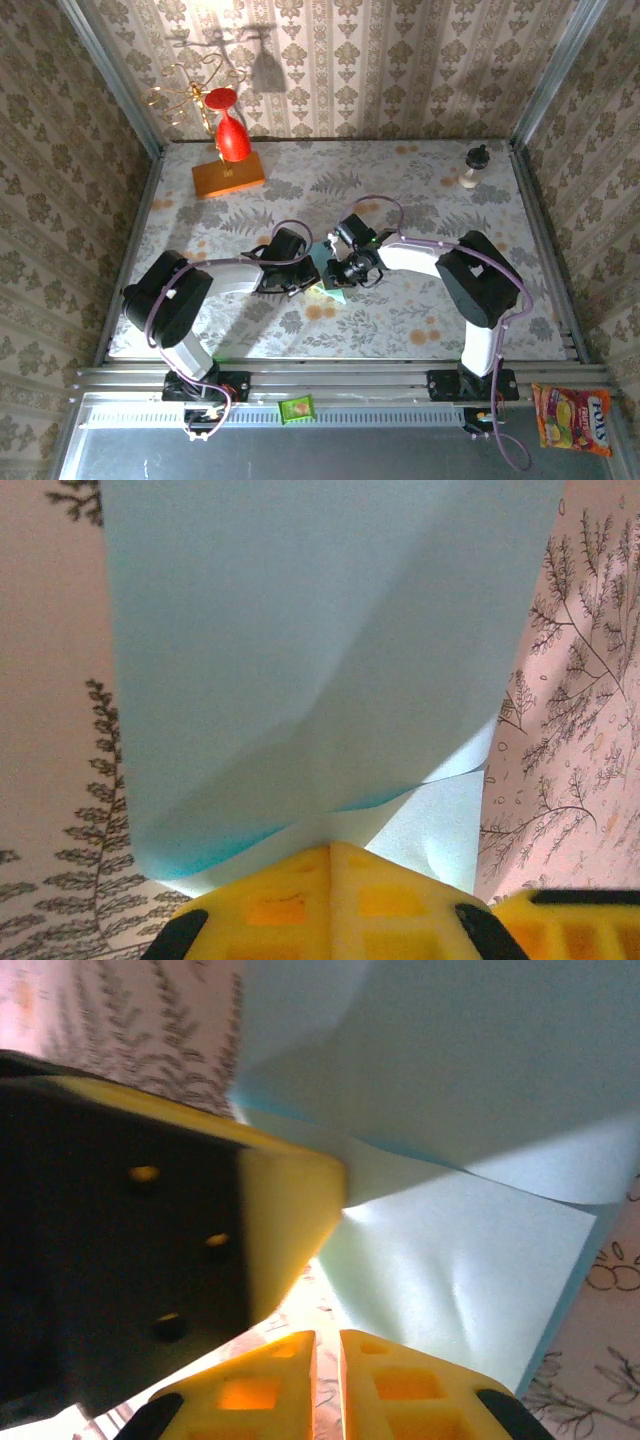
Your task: Fold a paper plane with a square sheet of paper (pick it up from the middle)
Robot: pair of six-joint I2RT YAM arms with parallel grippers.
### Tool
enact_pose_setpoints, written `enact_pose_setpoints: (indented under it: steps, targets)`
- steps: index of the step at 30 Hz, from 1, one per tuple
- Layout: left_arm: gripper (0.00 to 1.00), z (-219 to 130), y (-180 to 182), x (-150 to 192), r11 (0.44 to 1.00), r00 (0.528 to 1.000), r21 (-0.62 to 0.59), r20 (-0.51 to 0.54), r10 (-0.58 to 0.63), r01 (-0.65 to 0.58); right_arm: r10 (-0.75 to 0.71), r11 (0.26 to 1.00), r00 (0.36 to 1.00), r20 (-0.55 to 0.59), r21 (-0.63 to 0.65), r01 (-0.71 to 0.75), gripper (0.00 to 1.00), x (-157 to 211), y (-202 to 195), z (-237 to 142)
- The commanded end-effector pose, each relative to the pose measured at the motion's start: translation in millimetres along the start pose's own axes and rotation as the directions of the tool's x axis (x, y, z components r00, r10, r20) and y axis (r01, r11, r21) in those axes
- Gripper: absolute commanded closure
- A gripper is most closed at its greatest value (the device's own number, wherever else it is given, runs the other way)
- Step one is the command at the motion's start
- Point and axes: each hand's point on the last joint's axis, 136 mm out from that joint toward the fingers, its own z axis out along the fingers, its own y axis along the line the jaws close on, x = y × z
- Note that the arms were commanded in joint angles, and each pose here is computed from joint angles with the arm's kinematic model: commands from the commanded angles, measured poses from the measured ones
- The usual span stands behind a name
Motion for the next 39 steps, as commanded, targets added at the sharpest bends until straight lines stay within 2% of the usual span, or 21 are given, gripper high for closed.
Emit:
enact_pose_setpoints:
  steps: [1, 15, 24, 39]
  targets:
    - [0.93, 11, 36, 9, 0.993, 0.999, -0.110, -0.026, -0.043, 0.040, -0.027, 0.998, 1.000, -0.007, -0.048, 0.027, 0.84, 2, 13, -6]
    - [0.94, 11, 45, 11, 0.989, 0.998, -0.142, -0.036, -0.050, 0.045, 0.019, 0.999, 0.996, -0.083, 0.050, -0.015, 0.90, 16, -16, 18]
    - [0.94, 9, 62, 13, 0.979, 0.997, -0.199, -0.051, -0.060, 0.049, 0.018, 0.997, 0.991, -0.134, 0.082, -0.007, 0.91, 32, -33, 15]
    - [0.94, 17, 81, 17, 0.967, 0.994, -0.252, -0.085, -0.070, 0.047, 0.061, 0.998, 0.989, -0.136, -0.019, -0.064, 0.90, 56, -45, -9]
